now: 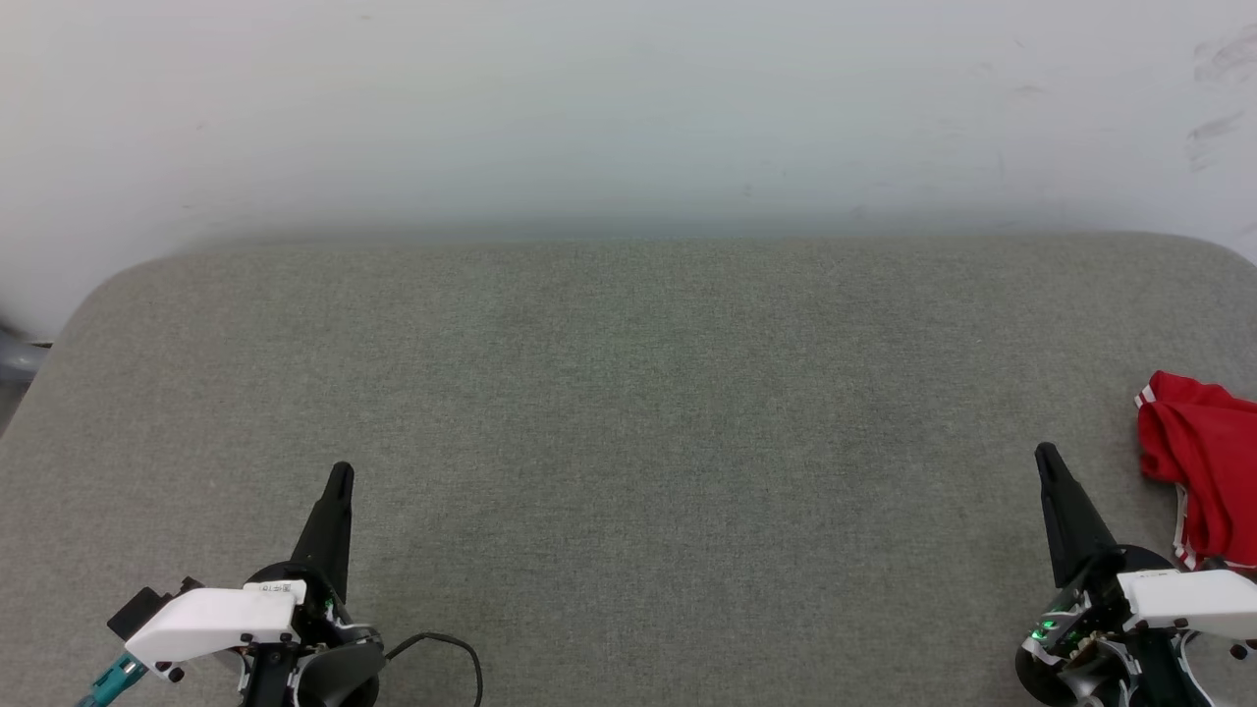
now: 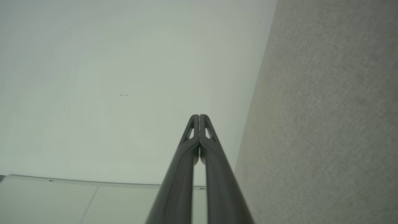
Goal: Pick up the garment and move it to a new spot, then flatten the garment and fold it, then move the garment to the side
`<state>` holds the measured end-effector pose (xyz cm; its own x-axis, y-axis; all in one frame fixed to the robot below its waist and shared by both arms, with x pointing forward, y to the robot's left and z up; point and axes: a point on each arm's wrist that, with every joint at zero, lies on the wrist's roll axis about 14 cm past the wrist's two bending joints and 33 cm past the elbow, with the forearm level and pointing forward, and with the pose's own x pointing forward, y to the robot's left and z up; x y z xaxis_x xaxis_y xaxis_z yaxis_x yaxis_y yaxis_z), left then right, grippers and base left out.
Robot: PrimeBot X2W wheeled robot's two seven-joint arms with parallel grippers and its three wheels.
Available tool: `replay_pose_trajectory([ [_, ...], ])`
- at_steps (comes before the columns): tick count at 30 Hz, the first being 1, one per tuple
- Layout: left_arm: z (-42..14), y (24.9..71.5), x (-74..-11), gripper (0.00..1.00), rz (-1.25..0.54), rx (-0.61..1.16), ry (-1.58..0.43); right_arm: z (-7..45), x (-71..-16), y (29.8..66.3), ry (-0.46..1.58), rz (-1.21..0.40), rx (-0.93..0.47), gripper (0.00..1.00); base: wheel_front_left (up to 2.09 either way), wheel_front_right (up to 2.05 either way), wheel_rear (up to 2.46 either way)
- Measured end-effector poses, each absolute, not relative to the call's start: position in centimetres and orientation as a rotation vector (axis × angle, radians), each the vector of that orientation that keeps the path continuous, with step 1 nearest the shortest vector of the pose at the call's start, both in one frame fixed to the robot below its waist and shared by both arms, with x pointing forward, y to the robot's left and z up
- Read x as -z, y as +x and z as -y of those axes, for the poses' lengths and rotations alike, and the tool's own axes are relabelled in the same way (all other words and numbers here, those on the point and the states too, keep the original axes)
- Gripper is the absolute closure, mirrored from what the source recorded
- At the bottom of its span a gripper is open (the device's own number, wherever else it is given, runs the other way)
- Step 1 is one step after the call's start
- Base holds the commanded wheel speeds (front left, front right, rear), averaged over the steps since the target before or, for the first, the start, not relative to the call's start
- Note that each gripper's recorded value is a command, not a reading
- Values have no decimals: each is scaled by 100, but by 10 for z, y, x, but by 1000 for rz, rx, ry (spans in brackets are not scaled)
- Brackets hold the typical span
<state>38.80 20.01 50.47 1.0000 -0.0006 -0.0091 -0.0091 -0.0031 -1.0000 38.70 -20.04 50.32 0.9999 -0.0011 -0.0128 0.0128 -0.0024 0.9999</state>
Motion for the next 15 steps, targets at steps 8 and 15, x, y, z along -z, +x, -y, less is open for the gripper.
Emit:
replay_pose_trajectory([
  [8, -200, 388, -505, 100, -7, -7, -1574, 201, -503, 387, 1574, -8, 12, 100, 0, 0, 0],
  [15, -200, 388, -505, 100, -7, -6, -1574, 201, -503, 387, 1575, -7, 12, 100, 0, 0, 0],
])
